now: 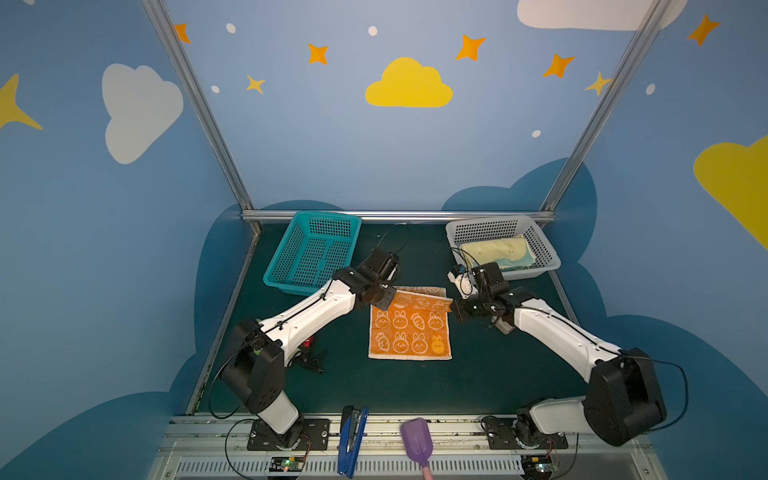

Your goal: Fold and stack the towels

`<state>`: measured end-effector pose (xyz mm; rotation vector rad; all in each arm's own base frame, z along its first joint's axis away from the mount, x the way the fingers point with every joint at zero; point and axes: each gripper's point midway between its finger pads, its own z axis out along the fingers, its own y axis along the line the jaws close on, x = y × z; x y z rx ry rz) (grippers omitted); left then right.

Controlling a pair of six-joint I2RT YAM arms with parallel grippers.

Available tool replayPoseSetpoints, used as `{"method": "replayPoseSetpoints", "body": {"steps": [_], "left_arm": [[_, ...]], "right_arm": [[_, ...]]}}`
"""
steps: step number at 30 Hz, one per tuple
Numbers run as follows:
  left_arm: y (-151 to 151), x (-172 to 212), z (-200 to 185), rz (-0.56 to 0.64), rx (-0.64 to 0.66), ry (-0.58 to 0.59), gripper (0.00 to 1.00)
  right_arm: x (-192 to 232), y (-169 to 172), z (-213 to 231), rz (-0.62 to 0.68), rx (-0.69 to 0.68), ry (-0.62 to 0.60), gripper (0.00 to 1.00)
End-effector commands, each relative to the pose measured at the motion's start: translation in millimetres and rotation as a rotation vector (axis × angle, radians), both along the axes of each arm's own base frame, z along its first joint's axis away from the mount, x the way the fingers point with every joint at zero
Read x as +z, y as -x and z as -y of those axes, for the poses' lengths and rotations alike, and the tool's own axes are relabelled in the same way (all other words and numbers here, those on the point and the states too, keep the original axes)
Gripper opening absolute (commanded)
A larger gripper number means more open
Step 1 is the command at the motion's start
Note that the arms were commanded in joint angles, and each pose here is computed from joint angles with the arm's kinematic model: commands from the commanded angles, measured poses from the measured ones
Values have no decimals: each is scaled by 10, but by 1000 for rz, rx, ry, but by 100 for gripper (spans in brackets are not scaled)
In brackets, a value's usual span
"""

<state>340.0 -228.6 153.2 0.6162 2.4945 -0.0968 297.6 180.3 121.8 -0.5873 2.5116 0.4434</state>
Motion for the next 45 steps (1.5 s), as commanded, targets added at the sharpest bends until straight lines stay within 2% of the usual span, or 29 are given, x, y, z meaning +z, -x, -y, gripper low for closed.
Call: {"method": "replayPoseSetpoints", "body": {"steps": [1, 11, 15, 23, 36, 40, 45], "left_arm": [[92, 11, -252, 5, 88, -59, 4], [316, -212, -207, -46, 73, -72, 4], [366, -334, -194, -62, 72, -76, 4], [451, -489, -201, -97, 87, -93, 4], [706, -887, -195, -156, 102, -147, 4], [719, -936, -215, -145, 123, -177, 4], [750, -929, -219, -128, 121, -183, 4]], "right_arm": [[-131, 185, 217, -58, -80, 78, 0], [-122, 398, 74, -90, -97, 16, 0], [-248, 458, 82, -142, -134, 9, 0], [-440, 608, -24, -189, -168, -82, 0], [-841, 865, 49, -288, -220, -43, 0], [-903, 947, 28, -305, -219, -33, 8], [-891, 1049, 70, -295, -237, -8, 32]]}}
